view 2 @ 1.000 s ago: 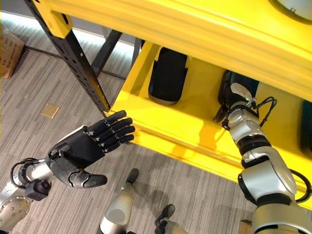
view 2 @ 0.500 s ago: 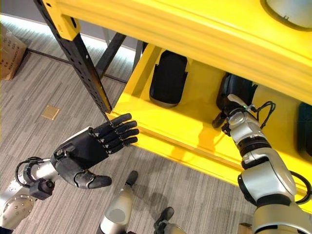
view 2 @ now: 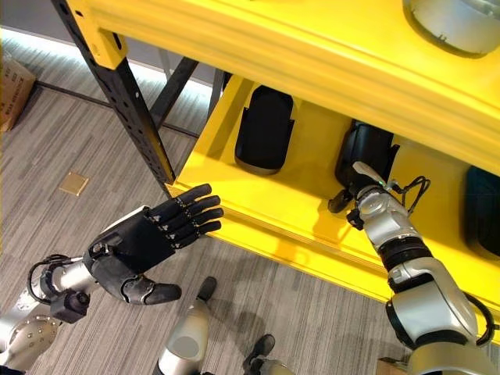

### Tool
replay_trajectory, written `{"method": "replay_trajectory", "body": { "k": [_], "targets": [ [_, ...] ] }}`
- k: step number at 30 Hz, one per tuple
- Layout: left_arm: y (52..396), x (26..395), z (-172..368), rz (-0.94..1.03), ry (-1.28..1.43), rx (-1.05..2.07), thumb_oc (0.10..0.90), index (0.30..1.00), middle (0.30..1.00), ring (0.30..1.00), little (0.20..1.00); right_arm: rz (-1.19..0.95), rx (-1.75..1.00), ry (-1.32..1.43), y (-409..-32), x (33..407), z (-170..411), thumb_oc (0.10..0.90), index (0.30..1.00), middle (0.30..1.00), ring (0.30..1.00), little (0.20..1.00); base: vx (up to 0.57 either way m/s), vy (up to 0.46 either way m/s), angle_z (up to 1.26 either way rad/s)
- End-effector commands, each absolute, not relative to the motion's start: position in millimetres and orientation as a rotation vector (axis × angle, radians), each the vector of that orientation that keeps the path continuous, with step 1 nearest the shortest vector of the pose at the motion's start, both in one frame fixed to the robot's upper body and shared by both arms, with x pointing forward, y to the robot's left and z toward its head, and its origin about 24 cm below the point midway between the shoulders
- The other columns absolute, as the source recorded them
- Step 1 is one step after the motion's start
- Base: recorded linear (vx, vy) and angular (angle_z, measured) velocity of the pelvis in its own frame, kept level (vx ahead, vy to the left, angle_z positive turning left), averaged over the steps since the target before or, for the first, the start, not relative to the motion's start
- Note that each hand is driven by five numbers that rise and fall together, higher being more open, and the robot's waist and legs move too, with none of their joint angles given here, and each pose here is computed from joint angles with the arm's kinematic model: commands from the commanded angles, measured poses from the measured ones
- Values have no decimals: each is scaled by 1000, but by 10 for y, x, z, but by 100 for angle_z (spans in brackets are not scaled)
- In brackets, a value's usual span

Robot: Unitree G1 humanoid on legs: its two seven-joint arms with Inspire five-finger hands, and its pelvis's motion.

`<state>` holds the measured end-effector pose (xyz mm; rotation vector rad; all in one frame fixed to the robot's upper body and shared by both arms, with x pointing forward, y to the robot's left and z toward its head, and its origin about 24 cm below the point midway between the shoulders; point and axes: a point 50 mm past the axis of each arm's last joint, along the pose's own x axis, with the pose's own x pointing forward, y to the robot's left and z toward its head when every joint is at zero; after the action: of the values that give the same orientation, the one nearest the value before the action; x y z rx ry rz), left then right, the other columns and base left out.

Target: Move parts from the plastic box to the shelf.

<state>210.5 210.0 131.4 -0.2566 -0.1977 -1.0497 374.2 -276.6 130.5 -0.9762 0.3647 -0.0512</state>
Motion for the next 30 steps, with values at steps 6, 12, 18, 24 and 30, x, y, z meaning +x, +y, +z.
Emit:
{"method": "replay_trajectory", "body": {
  "k": [6,12,18,24,30],
  "targets": [
    [1996,1992,1501,-1135,-380,-265,900,1000,1000,1000,1000,57,-983,464,-2633,3656,987,900,1000,1000,1000,1000,0,0,0],
    [2007,1978,1488,-1132,-375,-267,900,1000,1000,1000,1000,102,-995,528,-2634,3582,853,900,1000,1000,1000,1000,0,0,0],
    [2011,1965,1481,-1135,-376,-268,900,1000,1000,1000,1000,110,-1013,561,-2631,3544,786,900,1000,1000,1000,1000,0,0,0],
    [2016,1958,1471,-1144,-379,-268,900,1000,1000,1000,1000,117,-1063,571,-2627,3543,776,900,1000,1000,1000,1000,0,0,0],
    [2011,1940,1468,-1145,-382,-261,900,1000,1000,1000,1000,170,-1039,607,-2567,3503,709,900,1000,1000,1000,1000,0,0,0]
  ]
}}
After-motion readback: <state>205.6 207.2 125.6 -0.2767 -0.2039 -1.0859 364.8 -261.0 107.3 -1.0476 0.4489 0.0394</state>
